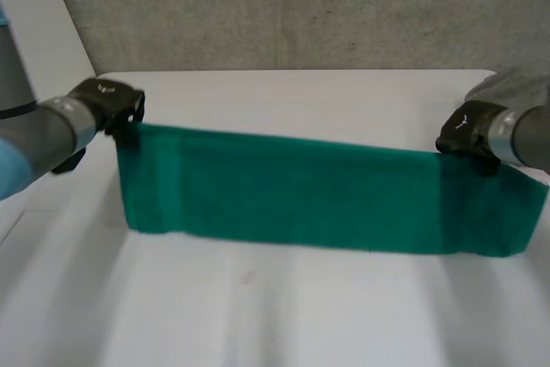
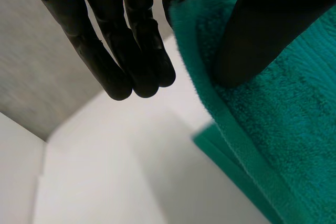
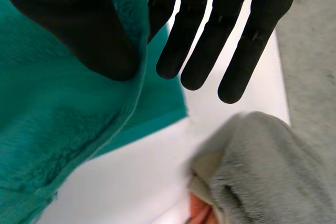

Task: Fold the laundry.

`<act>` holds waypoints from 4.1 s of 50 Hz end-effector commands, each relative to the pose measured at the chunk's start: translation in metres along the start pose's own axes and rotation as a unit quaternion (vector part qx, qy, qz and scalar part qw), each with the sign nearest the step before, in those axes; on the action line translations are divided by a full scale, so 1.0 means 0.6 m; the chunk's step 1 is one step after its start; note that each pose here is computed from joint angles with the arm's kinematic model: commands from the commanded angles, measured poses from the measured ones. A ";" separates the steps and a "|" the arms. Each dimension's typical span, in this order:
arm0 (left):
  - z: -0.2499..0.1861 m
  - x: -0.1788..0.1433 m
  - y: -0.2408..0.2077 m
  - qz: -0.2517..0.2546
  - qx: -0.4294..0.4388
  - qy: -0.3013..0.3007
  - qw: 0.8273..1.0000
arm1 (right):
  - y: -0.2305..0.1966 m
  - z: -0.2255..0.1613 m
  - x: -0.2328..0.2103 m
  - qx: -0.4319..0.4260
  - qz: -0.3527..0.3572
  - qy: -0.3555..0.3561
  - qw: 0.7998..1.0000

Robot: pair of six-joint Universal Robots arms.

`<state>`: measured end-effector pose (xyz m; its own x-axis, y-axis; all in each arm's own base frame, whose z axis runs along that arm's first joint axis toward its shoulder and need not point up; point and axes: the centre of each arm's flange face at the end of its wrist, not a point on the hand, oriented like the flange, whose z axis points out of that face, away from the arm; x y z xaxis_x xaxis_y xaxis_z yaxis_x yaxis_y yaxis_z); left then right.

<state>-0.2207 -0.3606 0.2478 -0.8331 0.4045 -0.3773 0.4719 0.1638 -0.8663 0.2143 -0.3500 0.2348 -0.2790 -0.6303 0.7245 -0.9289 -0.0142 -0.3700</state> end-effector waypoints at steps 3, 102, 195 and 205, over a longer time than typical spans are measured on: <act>0.010 -0.087 -0.226 -0.020 0.299 -0.111 0.948 | -0.107 0.001 0.187 0.163 0.051 0.330 0.928; 0.066 -0.025 0.040 -0.034 0.116 -0.069 0.990 | 0.040 0.209 -0.071 0.134 0.265 0.007 0.955; -0.153 0.032 0.184 0.088 -0.254 0.126 0.955 | 0.115 -0.029 -0.067 -0.079 0.071 -0.193 0.975; -0.022 0.013 0.091 0.050 -0.102 0.037 0.993 | 0.084 0.074 -0.030 -0.024 0.140 -0.073 0.987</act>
<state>-0.1743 -0.2975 0.1872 -0.6901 0.5797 -0.4333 0.6975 0.3727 -0.6121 0.1669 -0.3451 0.1817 -0.4010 -0.7915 0.4611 -0.8878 0.2119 -0.4085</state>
